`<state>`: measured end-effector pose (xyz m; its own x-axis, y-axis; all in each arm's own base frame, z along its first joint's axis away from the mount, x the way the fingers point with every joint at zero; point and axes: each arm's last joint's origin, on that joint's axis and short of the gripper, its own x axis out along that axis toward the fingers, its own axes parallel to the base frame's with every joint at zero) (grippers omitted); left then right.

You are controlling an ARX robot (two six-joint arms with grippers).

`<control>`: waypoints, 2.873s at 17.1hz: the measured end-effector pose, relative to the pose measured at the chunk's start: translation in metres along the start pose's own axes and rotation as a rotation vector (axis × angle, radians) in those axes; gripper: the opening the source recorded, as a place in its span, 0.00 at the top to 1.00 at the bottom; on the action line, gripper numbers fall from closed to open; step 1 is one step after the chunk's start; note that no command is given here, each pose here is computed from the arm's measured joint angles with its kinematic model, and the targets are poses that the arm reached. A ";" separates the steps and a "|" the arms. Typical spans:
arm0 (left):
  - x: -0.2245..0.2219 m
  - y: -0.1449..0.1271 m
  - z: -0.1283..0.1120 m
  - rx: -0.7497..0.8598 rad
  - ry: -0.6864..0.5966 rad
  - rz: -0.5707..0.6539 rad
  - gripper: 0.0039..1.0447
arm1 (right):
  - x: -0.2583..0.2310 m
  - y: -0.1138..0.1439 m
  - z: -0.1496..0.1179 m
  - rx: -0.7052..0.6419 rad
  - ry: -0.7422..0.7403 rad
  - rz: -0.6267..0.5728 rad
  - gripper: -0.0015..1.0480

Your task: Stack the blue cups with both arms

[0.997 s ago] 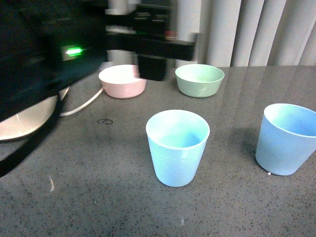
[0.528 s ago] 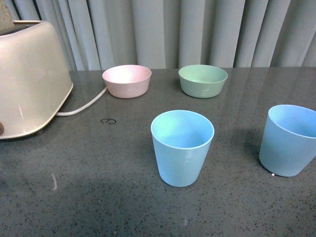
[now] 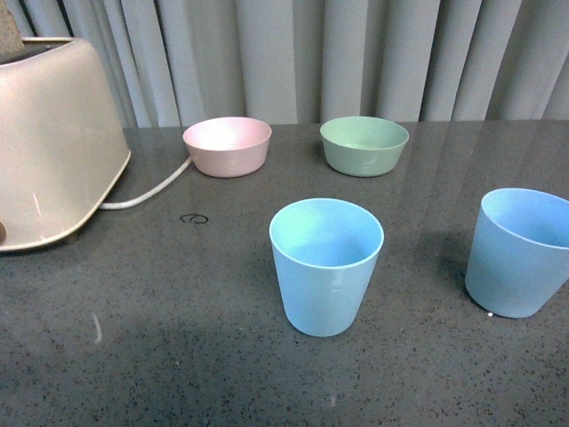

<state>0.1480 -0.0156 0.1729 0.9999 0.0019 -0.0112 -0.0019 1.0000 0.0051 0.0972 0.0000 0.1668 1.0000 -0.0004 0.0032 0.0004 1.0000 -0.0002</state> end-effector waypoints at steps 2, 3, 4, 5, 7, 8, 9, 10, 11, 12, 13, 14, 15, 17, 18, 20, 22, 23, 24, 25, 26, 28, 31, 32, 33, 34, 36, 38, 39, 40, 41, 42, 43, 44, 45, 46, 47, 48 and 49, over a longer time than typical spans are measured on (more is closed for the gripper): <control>-0.003 0.002 -0.005 -0.003 -0.023 -0.002 0.99 | 0.000 0.000 0.000 0.000 0.000 0.000 0.06; -0.005 0.003 -0.009 0.000 -0.002 0.002 0.99 | 0.000 0.000 0.000 0.000 -0.001 0.000 0.06; -0.007 0.005 -0.011 0.001 0.024 -0.001 0.99 | 0.000 0.000 0.000 0.000 0.000 0.000 0.06; -0.009 0.010 -0.008 -0.001 0.002 -0.014 0.99 | 0.000 0.000 0.000 0.000 0.000 0.000 0.06; -0.015 0.017 -0.004 -0.002 -0.020 0.014 0.99 | 0.000 0.000 0.000 0.000 0.000 0.000 0.06; -0.017 0.016 -0.004 -0.002 -0.023 0.003 0.99 | 0.000 0.000 0.000 0.000 -0.001 0.000 0.06; -0.019 0.015 -0.004 -0.002 -0.016 -0.003 0.99 | 0.000 0.000 0.000 0.000 0.000 0.000 0.06; -0.021 0.015 -0.003 -0.002 -0.017 -0.003 0.99 | 0.000 0.000 0.000 0.000 0.000 0.000 0.06; -0.024 0.015 -0.003 -0.002 -0.021 -0.003 0.99 | 0.000 0.000 0.000 0.000 0.000 0.000 0.06; -0.025 0.015 -0.002 -0.002 -0.029 -0.003 0.99 | 0.000 0.000 0.000 0.000 0.000 0.000 0.06; -0.026 0.015 -0.002 -0.002 -0.031 -0.003 0.99 | 0.000 0.000 0.000 0.000 0.000 0.000 0.06; -0.028 0.015 -0.002 -0.002 -0.022 -0.003 0.99 | 0.000 0.000 0.000 0.000 0.000 0.000 0.06; -0.030 0.015 -0.002 -0.002 -0.021 -0.003 0.99 | 0.000 0.000 0.000 0.000 0.000 0.000 0.06; -0.033 0.015 -0.002 -0.002 -0.030 -0.003 0.99 | 0.000 0.000 0.000 0.000 0.000 0.000 0.06; -0.034 0.015 -0.002 -0.002 -0.024 -0.003 0.99 | 0.000 0.000 0.000 0.000 0.000 0.000 0.06; -0.037 0.015 -0.002 -0.002 -0.029 -0.003 0.99 | 0.000 0.000 0.000 0.000 0.000 0.000 0.06; -0.039 0.015 -0.003 -0.002 -0.024 -0.003 0.99 | 0.000 0.000 0.000 0.000 0.000 0.000 0.06; -0.043 0.016 -0.005 -0.002 -0.004 -0.002 0.99 | 0.000 0.000 0.000 0.000 -0.001 0.000 0.06; -0.051 0.016 -0.007 -0.002 -0.002 -0.003 0.99 | 0.000 0.000 0.000 0.000 -0.002 0.000 0.06; -0.051 0.015 -0.006 -0.002 -0.013 -0.003 0.99 | 0.000 0.000 0.000 0.000 0.000 0.000 0.06; -0.051 0.015 -0.006 -0.002 -0.013 -0.003 0.99 | 0.000 0.000 0.000 0.000 0.000 0.000 0.06; -0.051 0.015 -0.006 -0.003 -0.013 -0.003 0.91 | 0.000 0.000 0.000 0.000 0.000 0.000 0.06; -0.051 0.015 -0.006 -0.003 -0.013 -0.003 0.84 | 0.000 0.000 0.000 0.000 0.000 0.000 0.06; -0.051 0.015 -0.006 -0.003 -0.013 -0.003 0.82 | 0.000 0.000 0.000 0.000 0.000 0.000 0.06; -0.051 0.015 -0.006 -0.003 -0.013 -0.003 0.79 | 0.000 0.000 0.000 0.000 0.000 0.000 0.06; -0.051 0.015 -0.006 -0.003 -0.013 -0.003 0.75 | 0.000 0.000 0.000 0.000 0.000 0.000 0.06; -0.051 0.015 -0.006 -0.003 -0.013 -0.003 0.68 | 0.000 0.000 0.000 0.000 0.000 0.000 0.06; -0.051 0.015 -0.006 -0.003 -0.013 -0.003 0.60 | 0.000 0.000 0.000 0.000 0.000 0.000 0.06; -0.051 0.015 -0.006 -0.003 -0.013 -0.003 0.47 | 0.000 0.000 0.000 0.000 0.000 0.000 0.06; -0.051 0.015 -0.006 -0.003 -0.013 -0.003 0.37 | 0.000 0.000 0.000 0.000 0.000 0.000 0.06; -0.051 0.016 -0.006 -0.003 -0.013 -0.003 0.27 | 0.000 -0.001 -0.002 0.032 0.089 0.010 0.06; -0.051 0.015 -0.006 -0.003 -0.013 -0.004 0.16 | 0.005 -0.004 0.004 0.067 0.133 -0.004 0.06; -0.051 0.015 -0.006 -0.003 -0.013 -0.003 0.06 | 0.010 -0.008 0.023 0.078 0.098 -0.013 0.06; -0.051 0.015 -0.006 -0.002 -0.013 -0.003 0.06 | 0.014 -0.011 0.050 0.074 0.021 -0.002 0.06; -0.051 0.015 -0.006 -0.003 -0.013 -0.003 0.06 | 0.022 -0.013 0.077 0.064 -0.044 0.015 0.06; -0.051 0.015 -0.006 -0.003 -0.013 -0.003 0.06 | 0.038 -0.016 0.099 0.054 -0.051 0.020 0.06; -0.051 0.015 -0.006 -0.003 -0.013 -0.003 0.06 | 0.057 -0.019 0.106 0.056 0.015 0.025 0.06; -0.051 0.015 -0.006 -0.003 -0.013 -0.003 0.06 | 0.079 -0.018 0.106 0.057 0.117 0.042 0.06; -0.051 0.015 -0.006 -0.003 -0.014 -0.004 0.06 | 0.104 -0.020 0.101 0.071 0.244 0.050 0.06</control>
<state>0.0974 -0.0002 0.1675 1.0000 -0.0019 0.0025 0.0019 1.0000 0.0025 0.2007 -0.0196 0.2684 0.9700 0.0580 -0.2359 -0.0411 0.9963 0.0761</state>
